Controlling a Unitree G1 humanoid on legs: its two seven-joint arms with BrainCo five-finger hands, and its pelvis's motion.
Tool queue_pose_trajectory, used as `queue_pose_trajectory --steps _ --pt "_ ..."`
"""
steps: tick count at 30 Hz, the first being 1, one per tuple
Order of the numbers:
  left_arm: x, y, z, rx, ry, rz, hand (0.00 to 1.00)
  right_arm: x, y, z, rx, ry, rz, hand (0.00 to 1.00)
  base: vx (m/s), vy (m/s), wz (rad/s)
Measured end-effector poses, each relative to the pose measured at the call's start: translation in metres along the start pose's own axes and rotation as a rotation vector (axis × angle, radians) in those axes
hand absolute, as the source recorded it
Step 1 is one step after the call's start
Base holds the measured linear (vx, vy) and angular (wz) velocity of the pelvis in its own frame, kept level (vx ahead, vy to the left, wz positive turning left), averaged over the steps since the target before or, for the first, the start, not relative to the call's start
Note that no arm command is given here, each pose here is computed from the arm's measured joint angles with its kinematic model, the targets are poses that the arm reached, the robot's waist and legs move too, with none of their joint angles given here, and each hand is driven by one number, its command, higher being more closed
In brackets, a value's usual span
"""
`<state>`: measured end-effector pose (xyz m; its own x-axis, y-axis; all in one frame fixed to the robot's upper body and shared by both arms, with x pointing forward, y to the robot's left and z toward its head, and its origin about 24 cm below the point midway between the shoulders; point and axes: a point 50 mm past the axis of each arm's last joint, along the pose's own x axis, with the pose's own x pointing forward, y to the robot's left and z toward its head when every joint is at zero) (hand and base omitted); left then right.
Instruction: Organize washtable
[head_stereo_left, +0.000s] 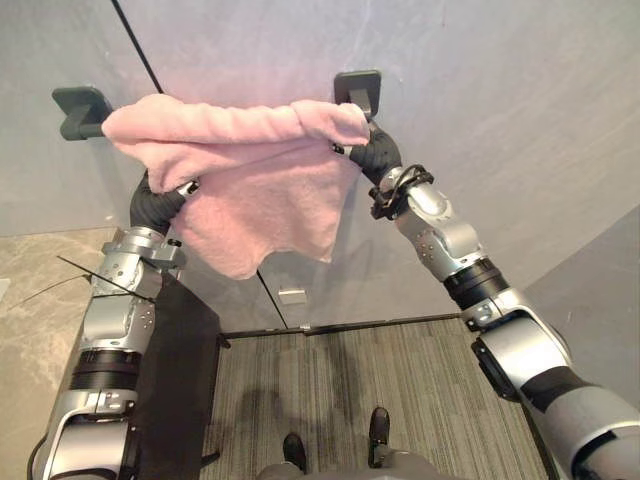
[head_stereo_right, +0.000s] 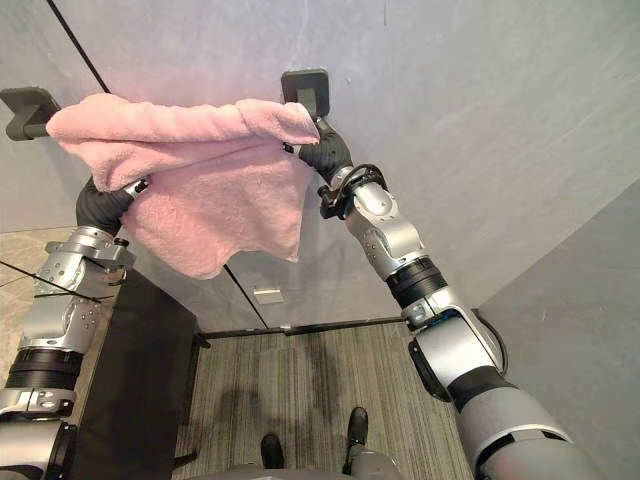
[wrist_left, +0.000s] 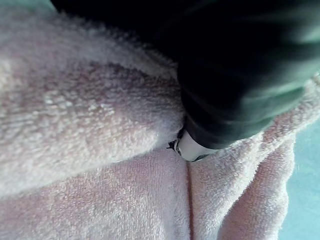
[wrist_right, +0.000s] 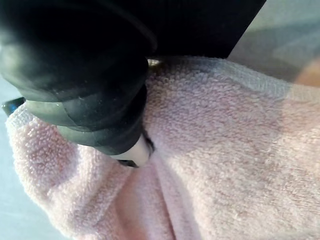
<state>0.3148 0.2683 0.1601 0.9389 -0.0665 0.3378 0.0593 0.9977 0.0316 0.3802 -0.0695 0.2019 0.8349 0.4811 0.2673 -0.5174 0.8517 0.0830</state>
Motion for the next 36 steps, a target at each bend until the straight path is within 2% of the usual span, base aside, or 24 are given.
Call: queue_pose_trajectory --steps 10,24,36 --pt "-0.003 -0.005 -0.017 -0.056 0.044 0.021 1.0 -0.005 -0.002 -0.008 0.008 0.023 -0.008 1.0 0.0 0.0 0.0" --pt "-0.006 0.002 -0.028 -0.062 0.091 0.055 1.0 -0.004 0.005 -0.015 -0.01 0.049 0.021 1.0 0.0 0.0 0.02" --pt "-0.003 0.012 -0.025 -0.07 0.081 0.103 1.0 0.007 0.019 0.0 -0.032 0.013 0.07 1.0 0.01 0.007 0.01"
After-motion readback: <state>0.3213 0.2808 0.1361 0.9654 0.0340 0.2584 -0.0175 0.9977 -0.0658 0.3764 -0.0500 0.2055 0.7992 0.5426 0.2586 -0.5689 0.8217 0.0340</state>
